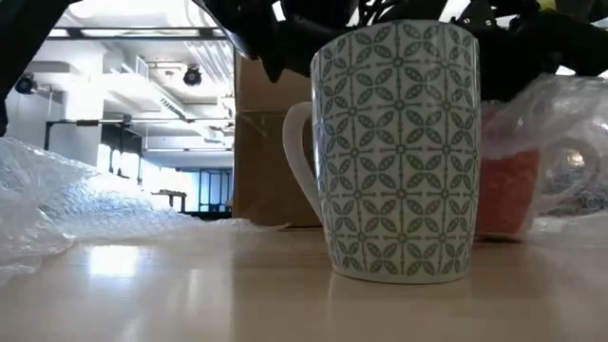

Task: Wrap mug
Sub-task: Wrap the orange mug in bubble wrap

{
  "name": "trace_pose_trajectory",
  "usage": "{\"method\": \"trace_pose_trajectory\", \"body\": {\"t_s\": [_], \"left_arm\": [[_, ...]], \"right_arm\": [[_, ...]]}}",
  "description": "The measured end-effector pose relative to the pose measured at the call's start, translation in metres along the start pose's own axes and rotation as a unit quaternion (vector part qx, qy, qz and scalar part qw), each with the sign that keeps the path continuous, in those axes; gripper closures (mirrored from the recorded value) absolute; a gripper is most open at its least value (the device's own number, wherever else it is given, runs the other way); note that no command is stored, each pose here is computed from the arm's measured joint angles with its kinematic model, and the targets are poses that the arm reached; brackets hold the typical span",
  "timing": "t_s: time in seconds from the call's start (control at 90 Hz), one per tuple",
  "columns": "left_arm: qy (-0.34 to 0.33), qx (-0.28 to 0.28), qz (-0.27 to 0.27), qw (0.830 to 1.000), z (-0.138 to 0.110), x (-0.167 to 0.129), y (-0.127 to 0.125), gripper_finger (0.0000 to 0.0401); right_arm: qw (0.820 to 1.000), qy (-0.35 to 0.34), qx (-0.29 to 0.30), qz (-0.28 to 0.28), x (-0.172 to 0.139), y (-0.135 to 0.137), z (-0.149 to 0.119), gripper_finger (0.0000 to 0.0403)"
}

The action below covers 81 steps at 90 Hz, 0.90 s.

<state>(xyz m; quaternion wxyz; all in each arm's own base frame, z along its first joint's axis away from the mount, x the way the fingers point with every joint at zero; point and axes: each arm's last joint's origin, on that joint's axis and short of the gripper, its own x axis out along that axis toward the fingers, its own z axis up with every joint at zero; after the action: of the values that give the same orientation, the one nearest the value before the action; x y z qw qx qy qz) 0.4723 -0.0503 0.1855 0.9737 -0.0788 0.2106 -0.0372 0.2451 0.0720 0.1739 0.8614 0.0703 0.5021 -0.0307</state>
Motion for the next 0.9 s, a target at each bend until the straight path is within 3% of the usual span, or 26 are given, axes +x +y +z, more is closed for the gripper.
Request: {"method": "trace_pose_trajectory", "body": {"t_s": [0.189, 0.389, 0.533, 0.744, 0.9], "left_arm": [[0.006, 0.000, 0.000, 1.000, -0.003, 0.001, 0.000, 0.0380], [0.007, 0.000, -0.001, 1.000, -0.003, 0.001, 0.000, 0.0380], [0.007, -0.001, 0.001, 1.000, -0.004, 0.001, 0.001, 0.0380], [0.004, -0.003, 0.000, 1.000, -0.003, 0.002, 0.000, 0.0380], [0.002, -0.003, 0.000, 1.000, -0.003, 0.002, 0.000, 0.0380]], "right_arm": [[1.000, 0.000, -0.025, 0.004, -0.018, 0.003, 0.013, 0.0261], [0.999, 0.010, -0.045, -0.002, -0.031, 0.002, 0.015, 0.0236], [0.998, 0.012, -0.062, -0.004, -0.046, 0.001, 0.018, 0.0241], [0.997, -0.042, -0.068, 0.015, -0.075, 0.003, 0.031, 0.0268], [0.995, -0.059, -0.069, -0.041, -0.068, 0.000, 0.031, 0.0311]]}}
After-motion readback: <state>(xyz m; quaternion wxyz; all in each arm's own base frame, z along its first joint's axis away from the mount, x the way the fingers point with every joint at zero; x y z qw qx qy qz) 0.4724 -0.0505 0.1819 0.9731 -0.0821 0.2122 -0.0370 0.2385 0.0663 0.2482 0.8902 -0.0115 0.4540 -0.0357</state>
